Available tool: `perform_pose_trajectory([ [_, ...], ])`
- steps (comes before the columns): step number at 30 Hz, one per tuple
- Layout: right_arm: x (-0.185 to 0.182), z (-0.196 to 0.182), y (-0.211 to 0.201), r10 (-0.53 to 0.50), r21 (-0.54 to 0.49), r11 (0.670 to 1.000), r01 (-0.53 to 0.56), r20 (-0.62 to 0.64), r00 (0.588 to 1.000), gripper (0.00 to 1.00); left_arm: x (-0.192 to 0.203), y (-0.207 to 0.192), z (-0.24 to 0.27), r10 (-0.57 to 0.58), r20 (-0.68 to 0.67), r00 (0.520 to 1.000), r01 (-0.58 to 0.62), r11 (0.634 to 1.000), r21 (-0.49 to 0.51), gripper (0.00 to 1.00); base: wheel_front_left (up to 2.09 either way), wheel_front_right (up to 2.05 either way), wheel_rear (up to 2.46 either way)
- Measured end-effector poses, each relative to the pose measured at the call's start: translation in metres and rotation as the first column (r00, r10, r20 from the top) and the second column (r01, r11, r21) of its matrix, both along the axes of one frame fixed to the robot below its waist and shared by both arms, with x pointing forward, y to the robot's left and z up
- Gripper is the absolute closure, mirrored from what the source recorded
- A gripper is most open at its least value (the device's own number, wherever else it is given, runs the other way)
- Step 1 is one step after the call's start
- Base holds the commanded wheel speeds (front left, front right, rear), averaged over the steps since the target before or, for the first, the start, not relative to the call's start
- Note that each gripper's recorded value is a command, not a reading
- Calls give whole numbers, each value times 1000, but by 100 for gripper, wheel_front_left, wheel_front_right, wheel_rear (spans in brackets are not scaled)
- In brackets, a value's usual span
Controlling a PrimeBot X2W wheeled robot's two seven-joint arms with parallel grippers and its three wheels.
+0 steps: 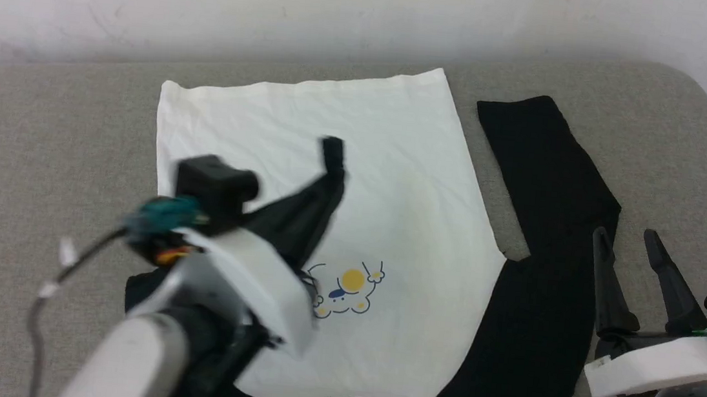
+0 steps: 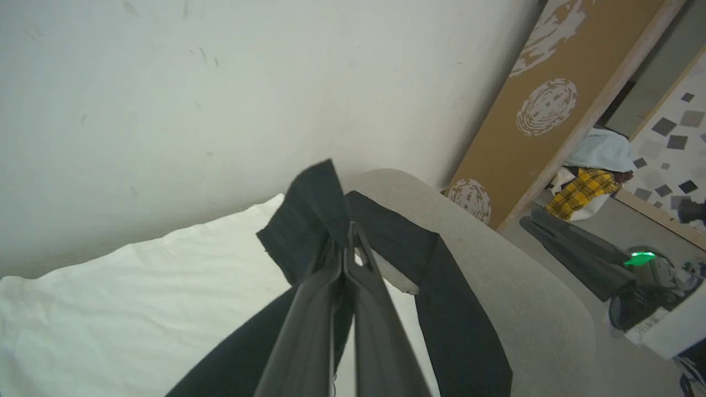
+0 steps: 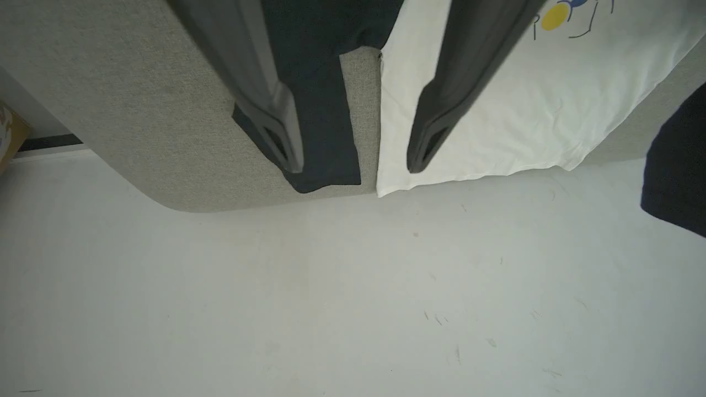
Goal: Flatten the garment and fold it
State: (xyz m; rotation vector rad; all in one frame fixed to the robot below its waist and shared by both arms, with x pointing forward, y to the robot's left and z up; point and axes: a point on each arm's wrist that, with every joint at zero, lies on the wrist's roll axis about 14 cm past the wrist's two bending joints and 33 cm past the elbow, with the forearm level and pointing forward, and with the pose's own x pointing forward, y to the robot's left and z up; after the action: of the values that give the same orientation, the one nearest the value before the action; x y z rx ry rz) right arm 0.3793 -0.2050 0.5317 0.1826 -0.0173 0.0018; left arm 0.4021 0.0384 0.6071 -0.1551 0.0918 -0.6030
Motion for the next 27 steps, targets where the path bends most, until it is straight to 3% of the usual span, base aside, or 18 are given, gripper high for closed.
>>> perform_pose_trajectory([
  [4,-1,-1,-1,-4,-1,1000,4,-7,1000,0,-6,-47,-29,-98,-84,992,97,995,-17,100,0,0,0],
  [9,-3,-6,-5,-17,-3,1000,17,-23,1000,0,-23,-89,-91,-207,-232,951,225,973,56,100,0,0,0],
  [18,-8,-21,-16,-53,1,999,53,-65,996,0,-52,-108,-192,-269,-447,853,392,897,207,100,0,0,0],
  [24,-11,-30,-23,-76,5,997,77,-89,993,0,-71,-119,-222,-302,-538,787,458,871,181,100,0,0,0],
  [25,-12,-31,-23,-77,5,997,78,-92,993,0,-72,-121,-223,-305,-544,782,462,869,176,58,0,0,0],
  [26,-12,-31,-23,-77,7,997,78,-93,993,0,-72,-123,-223,-309,-547,778,464,870,168,1,0,0,0],
  [27,-12,-31,-23,-76,7,997,77,-93,993,0,-72,-123,-223,-309,-549,777,460,874,159,0,0,0,0],
])
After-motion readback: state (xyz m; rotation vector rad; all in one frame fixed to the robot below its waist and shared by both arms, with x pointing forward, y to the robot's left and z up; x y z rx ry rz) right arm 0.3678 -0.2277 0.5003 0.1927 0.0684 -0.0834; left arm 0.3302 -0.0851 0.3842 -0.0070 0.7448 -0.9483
